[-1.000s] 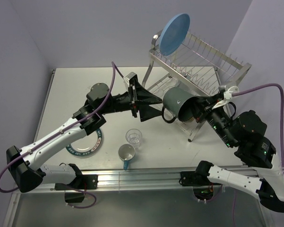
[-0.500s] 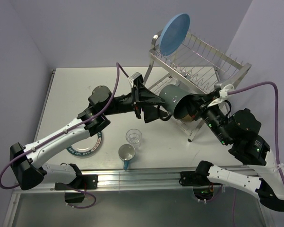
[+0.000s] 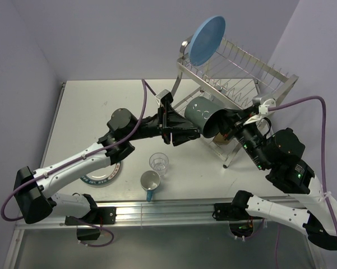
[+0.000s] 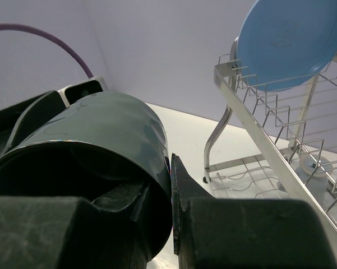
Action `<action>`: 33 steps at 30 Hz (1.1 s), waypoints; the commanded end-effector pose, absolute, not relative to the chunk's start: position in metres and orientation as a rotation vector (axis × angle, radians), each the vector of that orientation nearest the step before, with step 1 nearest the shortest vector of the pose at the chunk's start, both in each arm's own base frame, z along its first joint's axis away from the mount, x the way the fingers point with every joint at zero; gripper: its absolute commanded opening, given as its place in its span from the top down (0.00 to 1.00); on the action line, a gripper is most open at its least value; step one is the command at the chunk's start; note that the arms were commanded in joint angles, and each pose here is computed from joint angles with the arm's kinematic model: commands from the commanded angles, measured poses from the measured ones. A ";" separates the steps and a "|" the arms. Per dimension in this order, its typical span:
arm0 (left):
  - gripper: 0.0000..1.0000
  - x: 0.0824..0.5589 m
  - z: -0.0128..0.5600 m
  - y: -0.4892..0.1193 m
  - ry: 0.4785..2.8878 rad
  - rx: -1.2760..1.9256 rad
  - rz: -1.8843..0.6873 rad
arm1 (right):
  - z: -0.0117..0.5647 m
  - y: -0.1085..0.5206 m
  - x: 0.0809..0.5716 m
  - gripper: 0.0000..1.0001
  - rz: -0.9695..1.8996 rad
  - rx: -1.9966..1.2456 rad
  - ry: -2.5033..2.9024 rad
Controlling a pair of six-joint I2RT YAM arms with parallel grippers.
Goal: Load the mixed dishes into the dish rack
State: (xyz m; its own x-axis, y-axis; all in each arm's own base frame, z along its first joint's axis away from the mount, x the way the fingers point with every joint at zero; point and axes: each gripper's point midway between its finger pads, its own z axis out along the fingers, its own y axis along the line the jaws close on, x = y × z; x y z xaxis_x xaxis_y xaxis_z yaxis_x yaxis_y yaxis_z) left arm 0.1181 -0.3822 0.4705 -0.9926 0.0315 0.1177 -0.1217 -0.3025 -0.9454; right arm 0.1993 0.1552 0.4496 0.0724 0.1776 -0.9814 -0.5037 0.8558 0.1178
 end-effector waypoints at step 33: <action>1.00 0.122 0.451 -0.382 -2.027 -0.095 2.584 | 0.466 0.120 0.178 0.03 0.584 -0.156 1.421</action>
State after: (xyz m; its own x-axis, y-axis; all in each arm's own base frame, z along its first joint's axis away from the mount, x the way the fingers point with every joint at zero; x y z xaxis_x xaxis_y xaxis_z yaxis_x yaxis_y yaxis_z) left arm 0.1300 -0.3971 0.4320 -0.9992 -0.0294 0.0272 -0.0204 -0.2117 -0.9771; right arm 0.1871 0.1359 0.4399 0.0109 0.1985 -0.9800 -0.4806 0.8605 0.1690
